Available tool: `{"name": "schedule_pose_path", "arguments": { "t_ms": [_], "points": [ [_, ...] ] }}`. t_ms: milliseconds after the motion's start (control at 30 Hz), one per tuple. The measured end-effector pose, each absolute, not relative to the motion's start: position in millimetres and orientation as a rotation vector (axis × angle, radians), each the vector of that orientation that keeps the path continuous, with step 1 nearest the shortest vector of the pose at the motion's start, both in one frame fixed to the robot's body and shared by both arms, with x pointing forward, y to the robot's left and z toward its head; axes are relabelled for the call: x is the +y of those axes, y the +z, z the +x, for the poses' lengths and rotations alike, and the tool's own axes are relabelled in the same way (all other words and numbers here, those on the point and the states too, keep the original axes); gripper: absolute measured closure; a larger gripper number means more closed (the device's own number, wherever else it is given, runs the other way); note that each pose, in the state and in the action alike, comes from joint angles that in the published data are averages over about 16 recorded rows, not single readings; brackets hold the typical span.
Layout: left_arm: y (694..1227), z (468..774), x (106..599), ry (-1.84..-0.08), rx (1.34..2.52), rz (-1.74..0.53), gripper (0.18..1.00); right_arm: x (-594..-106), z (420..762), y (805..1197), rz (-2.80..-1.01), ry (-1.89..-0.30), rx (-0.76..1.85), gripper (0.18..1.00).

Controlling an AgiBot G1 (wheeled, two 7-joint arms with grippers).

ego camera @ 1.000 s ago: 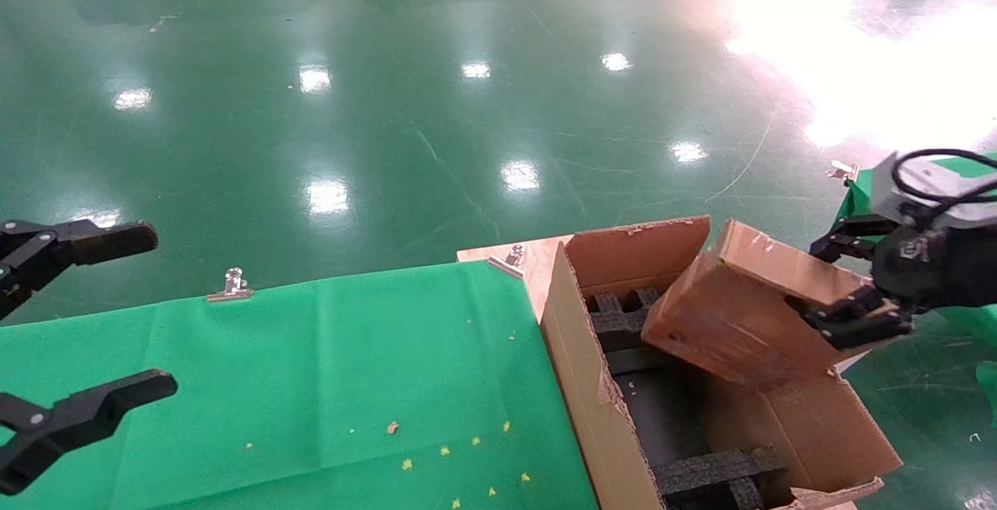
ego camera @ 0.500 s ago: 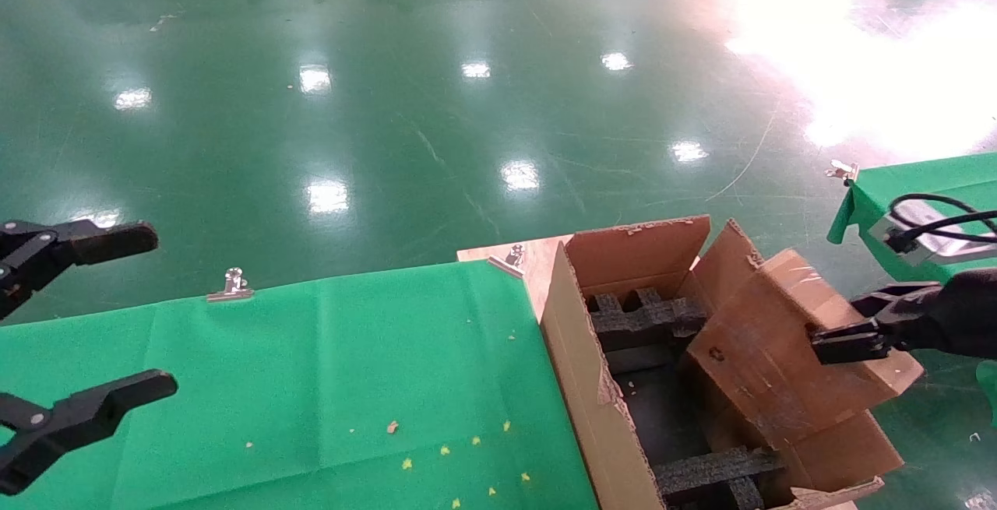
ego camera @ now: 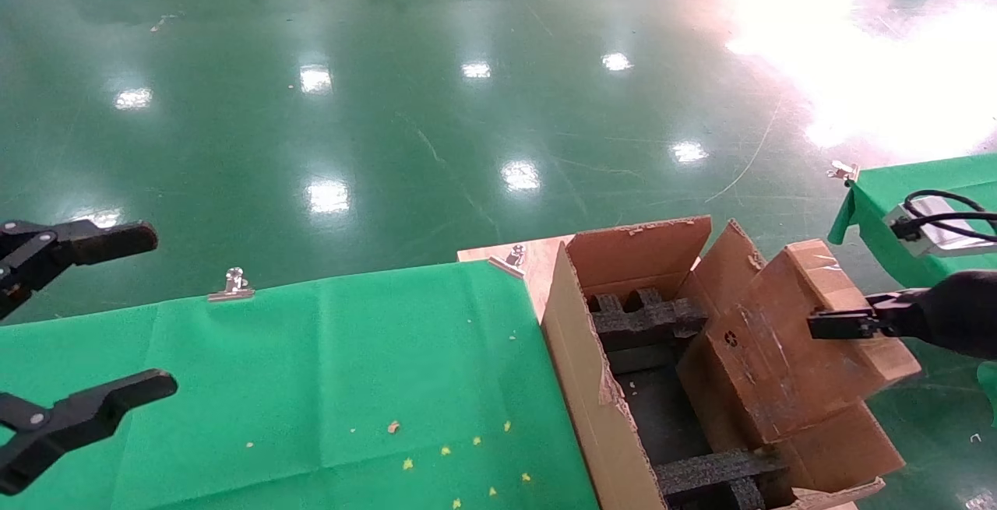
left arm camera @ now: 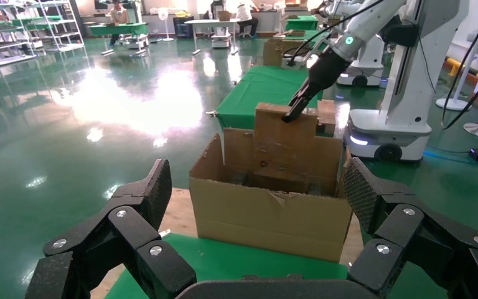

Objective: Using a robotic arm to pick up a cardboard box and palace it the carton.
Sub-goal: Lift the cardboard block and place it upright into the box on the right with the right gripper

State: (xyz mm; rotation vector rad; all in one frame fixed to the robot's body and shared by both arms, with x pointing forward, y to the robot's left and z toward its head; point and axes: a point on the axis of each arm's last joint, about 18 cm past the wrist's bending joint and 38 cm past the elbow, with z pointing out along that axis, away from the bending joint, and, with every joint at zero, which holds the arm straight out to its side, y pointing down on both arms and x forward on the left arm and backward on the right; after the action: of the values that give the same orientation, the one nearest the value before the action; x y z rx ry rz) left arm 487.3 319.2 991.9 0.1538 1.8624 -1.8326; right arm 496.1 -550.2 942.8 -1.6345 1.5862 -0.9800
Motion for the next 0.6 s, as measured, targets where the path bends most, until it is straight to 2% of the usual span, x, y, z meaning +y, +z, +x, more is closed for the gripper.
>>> {"name": "schedule_pose_path", "arguments": {
  "t_ms": [333,600],
  "points": [
    [991.9,487.3,319.2,-1.833,1.862,0.154,0.184,-542.9,520.0,926.0,-1.556,-0.978,1.629,0.850],
    [991.9,487.3,319.2,-1.833,1.862,0.154,0.184,-540.7,526.2,908.6,-1.530,-0.957,1.676,0.851]
  ]
}}
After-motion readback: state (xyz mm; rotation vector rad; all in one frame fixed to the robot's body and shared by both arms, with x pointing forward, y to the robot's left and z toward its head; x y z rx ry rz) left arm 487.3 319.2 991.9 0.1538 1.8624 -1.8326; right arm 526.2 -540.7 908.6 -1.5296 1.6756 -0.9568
